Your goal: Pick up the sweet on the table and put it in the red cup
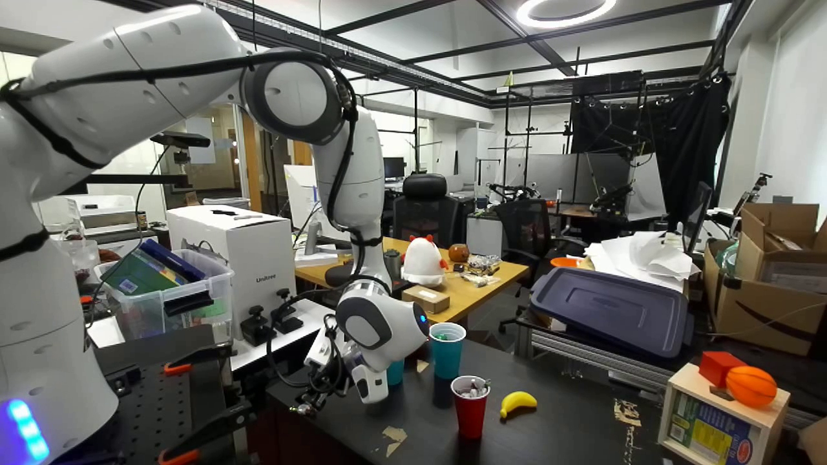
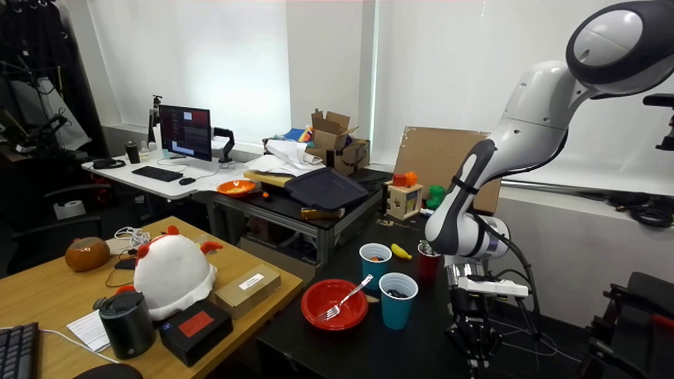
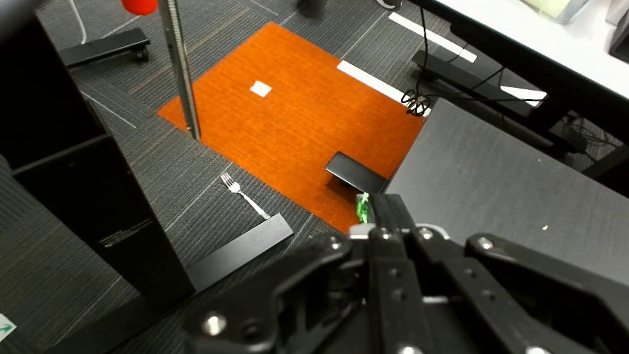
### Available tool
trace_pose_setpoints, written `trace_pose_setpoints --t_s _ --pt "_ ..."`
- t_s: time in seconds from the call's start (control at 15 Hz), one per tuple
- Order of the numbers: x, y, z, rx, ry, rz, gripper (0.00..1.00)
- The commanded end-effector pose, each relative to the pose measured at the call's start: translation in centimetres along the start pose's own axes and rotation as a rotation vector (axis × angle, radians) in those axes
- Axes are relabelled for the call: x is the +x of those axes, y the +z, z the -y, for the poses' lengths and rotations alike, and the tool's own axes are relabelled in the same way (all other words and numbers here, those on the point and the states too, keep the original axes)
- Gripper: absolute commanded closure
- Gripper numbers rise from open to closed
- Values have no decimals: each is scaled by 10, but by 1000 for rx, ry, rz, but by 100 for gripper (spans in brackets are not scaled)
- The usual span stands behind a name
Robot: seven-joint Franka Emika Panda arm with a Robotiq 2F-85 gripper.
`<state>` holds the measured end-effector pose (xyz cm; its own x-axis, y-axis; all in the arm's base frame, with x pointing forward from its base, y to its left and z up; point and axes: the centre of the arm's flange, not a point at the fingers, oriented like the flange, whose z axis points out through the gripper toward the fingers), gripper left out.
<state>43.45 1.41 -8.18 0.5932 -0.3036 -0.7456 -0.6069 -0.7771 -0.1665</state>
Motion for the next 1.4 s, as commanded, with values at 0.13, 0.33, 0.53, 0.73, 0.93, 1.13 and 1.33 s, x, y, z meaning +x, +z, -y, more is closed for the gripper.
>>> trace_pose_setpoints --t_s 0.13,0.33,0.53,0.73,0.93,1.13,1.33 --pt "-8 -11 -3 45 -51 52 100" --pt "-11 -13 -6 53 -72 79 100" --pt "-15 -13 -6 51 -95 110 73" --pt "-17 -10 -5 51 -118 135 53" --pt "-20 -8 -4 46 -136 156 31" --pt "-17 -8 -1 35 -147 152 7" --pt "-15 -6 2 32 -167 150 0"
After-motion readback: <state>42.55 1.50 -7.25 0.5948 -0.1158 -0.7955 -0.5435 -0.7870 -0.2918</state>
